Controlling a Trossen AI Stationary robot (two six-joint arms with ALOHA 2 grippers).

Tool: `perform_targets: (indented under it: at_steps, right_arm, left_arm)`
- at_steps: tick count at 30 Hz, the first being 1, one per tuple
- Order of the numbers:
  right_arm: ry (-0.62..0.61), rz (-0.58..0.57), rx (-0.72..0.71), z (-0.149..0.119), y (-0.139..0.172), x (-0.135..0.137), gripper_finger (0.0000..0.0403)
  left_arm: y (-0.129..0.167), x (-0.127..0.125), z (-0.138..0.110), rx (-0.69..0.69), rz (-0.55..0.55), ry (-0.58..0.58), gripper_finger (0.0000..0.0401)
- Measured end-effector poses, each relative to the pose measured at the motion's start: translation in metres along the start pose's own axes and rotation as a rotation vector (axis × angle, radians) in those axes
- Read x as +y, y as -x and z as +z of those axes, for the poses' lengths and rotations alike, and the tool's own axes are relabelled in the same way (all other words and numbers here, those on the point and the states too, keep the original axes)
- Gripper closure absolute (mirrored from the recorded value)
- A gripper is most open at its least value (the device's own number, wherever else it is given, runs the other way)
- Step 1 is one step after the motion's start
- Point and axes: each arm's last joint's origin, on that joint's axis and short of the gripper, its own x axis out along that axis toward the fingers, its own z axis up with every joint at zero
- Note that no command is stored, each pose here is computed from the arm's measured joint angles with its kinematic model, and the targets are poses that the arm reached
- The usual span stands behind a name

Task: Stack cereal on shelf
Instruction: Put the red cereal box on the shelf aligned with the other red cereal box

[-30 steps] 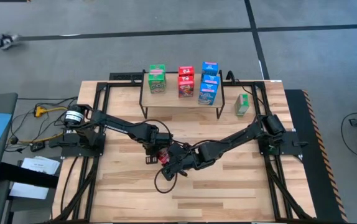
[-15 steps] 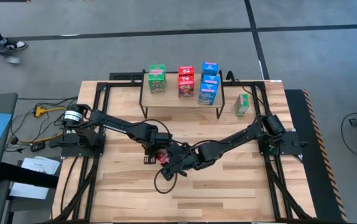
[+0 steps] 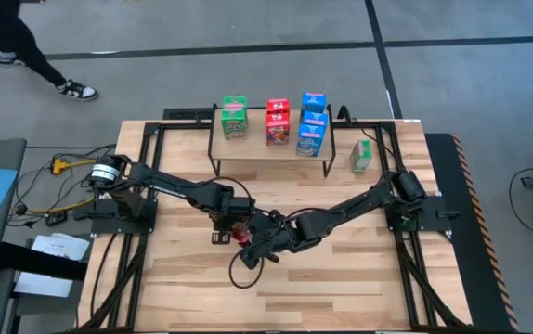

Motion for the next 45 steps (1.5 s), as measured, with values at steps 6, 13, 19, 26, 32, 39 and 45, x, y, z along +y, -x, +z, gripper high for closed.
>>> perform_targets:
  at_steps: [6, 13, 19, 26, 32, 39, 45]
  right_arm:
    - [0.008, -0.009, 0.014, -0.002, 0.0, -0.001, 0.0113]
    - [0.094, -0.012, 0.094, -0.005, 0.016, -0.001, 0.0113]
    - [0.39, -0.002, 0.183, -0.013, 0.039, 0.003, 0.0113]
    - [0.719, -0.013, 0.289, -0.035, 0.04, -0.007, 0.0113]
    - [0.874, 0.016, 0.275, -0.051, 0.029, -0.017, 0.0113]
    - [0.973, 0.049, 0.239, -0.059, 0.023, -0.022, 0.0113]
    - [1.064, 0.057, 0.247, -0.068, 0.011, -0.023, 0.0113]
  left_arm:
    - [0.0, -0.001, 0.0, -0.004, -0.007, 0.003, 0.0293]
    - [0.007, -0.001, 0.005, -0.049, -0.011, -0.003, 0.0293]
    - [0.028, 0.001, 0.002, -0.107, -0.015, 0.003, 0.0293]
    - [0.043, -0.005, 0.008, -0.235, -0.07, 0.004, 0.0293]
    - [0.037, -0.014, 0.012, -0.258, -0.078, -0.016, 0.0293]
    - [0.037, -0.013, 0.013, -0.271, -0.054, 0.016, 0.0293]
    - [0.037, -0.013, 0.013, -0.27, -0.043, 0.03, 0.0293]
